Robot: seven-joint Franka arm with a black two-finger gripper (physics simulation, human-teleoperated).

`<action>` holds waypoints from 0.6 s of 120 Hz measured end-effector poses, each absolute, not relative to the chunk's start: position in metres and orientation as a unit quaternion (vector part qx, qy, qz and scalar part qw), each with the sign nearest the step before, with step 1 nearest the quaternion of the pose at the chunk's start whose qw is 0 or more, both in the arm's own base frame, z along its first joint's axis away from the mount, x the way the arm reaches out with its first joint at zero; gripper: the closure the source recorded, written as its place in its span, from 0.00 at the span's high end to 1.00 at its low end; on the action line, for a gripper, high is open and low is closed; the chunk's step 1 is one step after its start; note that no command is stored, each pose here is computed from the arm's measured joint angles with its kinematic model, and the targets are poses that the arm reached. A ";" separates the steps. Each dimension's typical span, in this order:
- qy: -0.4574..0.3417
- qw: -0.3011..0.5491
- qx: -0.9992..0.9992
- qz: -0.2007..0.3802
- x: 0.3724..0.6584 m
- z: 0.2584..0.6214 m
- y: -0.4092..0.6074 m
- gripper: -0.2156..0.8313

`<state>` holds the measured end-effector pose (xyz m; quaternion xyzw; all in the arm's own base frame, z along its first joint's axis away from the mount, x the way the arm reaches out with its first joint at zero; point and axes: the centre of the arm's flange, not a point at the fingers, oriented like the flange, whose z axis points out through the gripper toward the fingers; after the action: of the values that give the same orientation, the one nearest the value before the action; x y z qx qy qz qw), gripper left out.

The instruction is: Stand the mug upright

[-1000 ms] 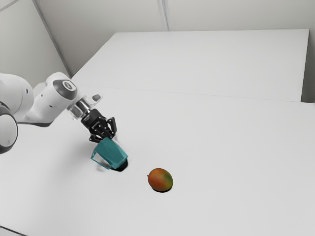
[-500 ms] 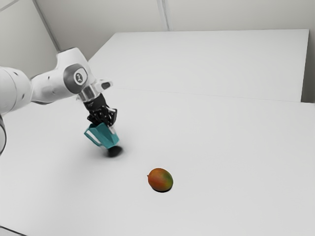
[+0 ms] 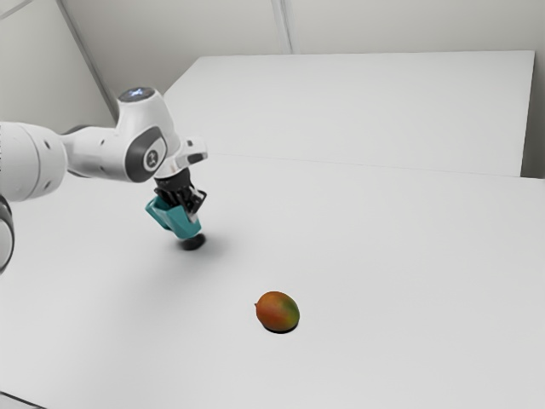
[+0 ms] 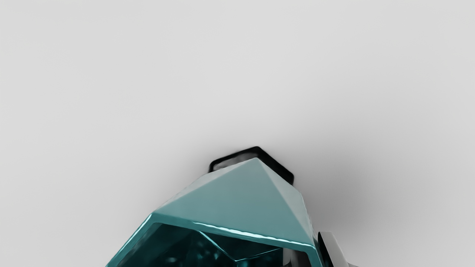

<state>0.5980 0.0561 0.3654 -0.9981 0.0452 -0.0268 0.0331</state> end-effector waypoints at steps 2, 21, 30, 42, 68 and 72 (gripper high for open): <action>0.046 0.034 -0.998 -0.027 0.598 0.364 0.056 0.05; 0.046 0.035 -0.998 -0.024 0.600 0.348 0.056 0.05; 0.046 0.035 -0.998 -0.022 0.601 0.340 0.056 0.05; 0.047 0.034 -0.998 -0.021 0.603 0.334 0.054 0.05; 0.047 0.026 -0.998 -0.022 0.603 0.335 0.051 0.34; 0.048 0.026 -0.998 -0.023 0.603 0.336 0.051 0.40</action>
<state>0.6027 0.0511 0.3363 -0.9983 0.0478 -0.0227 0.0256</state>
